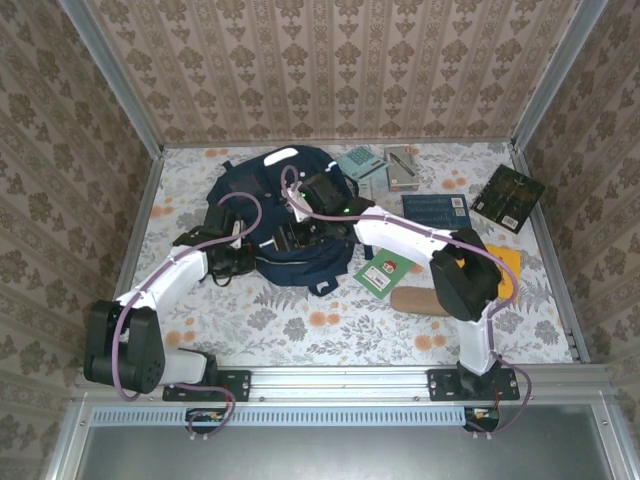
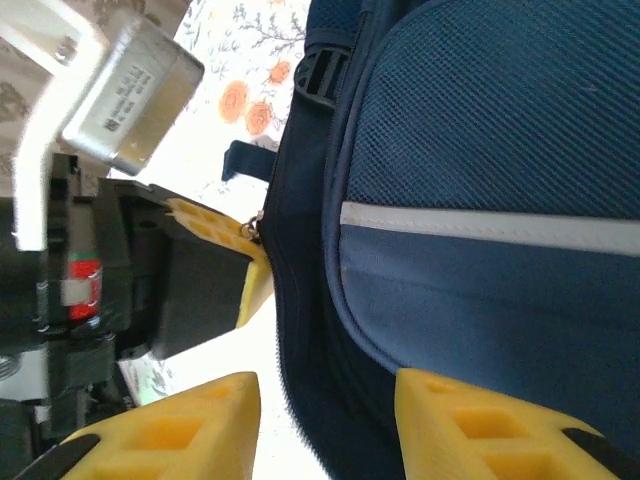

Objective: Pack the student bag
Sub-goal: Unzip the student bag at the middle-left of the table.

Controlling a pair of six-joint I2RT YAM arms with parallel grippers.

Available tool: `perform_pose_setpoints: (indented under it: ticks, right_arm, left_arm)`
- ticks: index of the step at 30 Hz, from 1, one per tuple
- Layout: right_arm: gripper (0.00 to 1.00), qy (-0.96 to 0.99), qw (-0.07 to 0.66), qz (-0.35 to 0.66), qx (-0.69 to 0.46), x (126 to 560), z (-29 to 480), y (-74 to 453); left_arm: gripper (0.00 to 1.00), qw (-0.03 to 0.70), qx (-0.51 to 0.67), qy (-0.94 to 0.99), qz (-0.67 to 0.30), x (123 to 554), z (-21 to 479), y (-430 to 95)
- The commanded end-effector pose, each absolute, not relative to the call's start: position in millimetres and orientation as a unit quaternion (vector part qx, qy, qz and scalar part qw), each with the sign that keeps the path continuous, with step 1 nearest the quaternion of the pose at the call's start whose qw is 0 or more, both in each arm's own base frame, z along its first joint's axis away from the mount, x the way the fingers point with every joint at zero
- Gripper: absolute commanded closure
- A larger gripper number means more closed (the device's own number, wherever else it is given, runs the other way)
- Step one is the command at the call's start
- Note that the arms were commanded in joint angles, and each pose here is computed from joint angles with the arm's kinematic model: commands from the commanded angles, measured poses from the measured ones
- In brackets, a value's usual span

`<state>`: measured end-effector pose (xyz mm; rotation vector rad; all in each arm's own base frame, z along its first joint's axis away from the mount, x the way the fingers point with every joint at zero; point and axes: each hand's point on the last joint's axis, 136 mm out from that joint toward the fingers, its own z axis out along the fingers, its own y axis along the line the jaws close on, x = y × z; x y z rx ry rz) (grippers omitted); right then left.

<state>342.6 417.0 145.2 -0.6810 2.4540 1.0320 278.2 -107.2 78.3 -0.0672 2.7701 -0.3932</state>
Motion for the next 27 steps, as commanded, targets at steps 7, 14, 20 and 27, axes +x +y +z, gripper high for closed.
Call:
perform_pose_setpoints:
  ticks: [7, 14, 20, 27]
  right_arm:
    - [0.55, 0.830, 0.174, 0.409, -0.337, 335, 127, 452]
    - [0.56, 0.832, 0.134, 0.400, -0.359, 315, 106, 451]
    - [0.57, 0.837, 0.121, 0.383, -0.373, 301, 94, 450]
    - [0.88, 0.849, 0.121, 0.363, -0.364, 306, 85, 445]
  left_arm:
    - [1.00, 0.186, -0.023, 0.969, -0.159, 281, 85, -115]
    - [1.00, 0.187, -0.023, 0.969, -0.158, 283, 85, -115]
    - [1.00, 0.188, -0.023, 0.969, -0.157, 283, 85, -115]
    - [1.00, 0.189, -0.023, 0.969, -0.155, 283, 85, -114]
